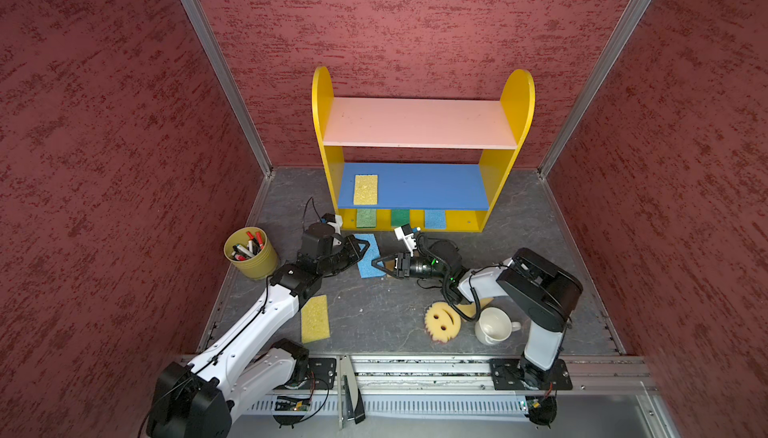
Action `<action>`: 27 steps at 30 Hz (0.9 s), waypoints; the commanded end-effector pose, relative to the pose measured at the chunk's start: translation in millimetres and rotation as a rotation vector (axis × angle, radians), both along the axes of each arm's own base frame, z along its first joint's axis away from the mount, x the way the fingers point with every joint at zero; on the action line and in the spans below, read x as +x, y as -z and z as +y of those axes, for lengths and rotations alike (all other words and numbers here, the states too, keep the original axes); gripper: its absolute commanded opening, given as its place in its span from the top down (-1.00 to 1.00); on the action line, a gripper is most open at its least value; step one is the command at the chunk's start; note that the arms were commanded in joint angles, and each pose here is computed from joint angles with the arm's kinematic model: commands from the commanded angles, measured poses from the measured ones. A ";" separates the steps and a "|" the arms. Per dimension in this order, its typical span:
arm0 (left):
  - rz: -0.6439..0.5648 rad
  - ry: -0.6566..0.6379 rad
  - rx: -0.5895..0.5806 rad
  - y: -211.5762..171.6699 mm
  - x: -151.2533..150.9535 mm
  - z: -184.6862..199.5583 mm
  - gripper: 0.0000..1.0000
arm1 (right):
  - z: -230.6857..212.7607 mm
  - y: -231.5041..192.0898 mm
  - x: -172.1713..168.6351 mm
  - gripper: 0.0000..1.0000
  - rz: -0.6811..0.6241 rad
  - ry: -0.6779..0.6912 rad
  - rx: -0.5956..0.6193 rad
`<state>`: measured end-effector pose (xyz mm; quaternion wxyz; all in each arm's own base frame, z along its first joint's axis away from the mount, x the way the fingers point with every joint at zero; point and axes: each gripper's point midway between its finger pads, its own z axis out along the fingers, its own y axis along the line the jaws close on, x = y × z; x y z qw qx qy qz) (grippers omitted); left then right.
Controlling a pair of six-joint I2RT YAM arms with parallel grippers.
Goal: Place and organize the cleaning sponges onto the shelf
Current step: 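Grasp the blue sponge with the right gripper and lift it, then carry the blue sponge to the shelf opening beside the yellow sponge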
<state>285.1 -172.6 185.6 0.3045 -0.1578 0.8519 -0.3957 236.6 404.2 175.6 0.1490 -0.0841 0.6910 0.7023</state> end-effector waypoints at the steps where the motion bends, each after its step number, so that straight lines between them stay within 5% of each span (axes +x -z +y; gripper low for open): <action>1: -0.049 -0.024 -0.001 -13.1 12.7 3.3 0.75 | 2.0 -12.7 -15.0 0.20 -0.016 -0.070 0.053; 12: -0.066 -0.045 0.004 -19.5 11.8 11.9 0.72 | -1.8 -0.6 -9.0 0.64 -0.018 -0.026 -0.005; 15: -0.070 -0.043 0.002 -21.1 10.1 12.6 0.35 | -5.4 5.3 -2.1 0.85 -0.034 0.021 -0.068; 19: -0.095 -0.042 0.003 -28.3 6.8 14.5 -0.48 | -15.6 19.3 15.2 1.00 -0.085 0.130 -0.264; 27: -0.206 -0.246 0.193 -66.4 -7.6 73.3 -0.78 | -76.1 19.7 56.6 1.00 -0.206 0.395 -0.653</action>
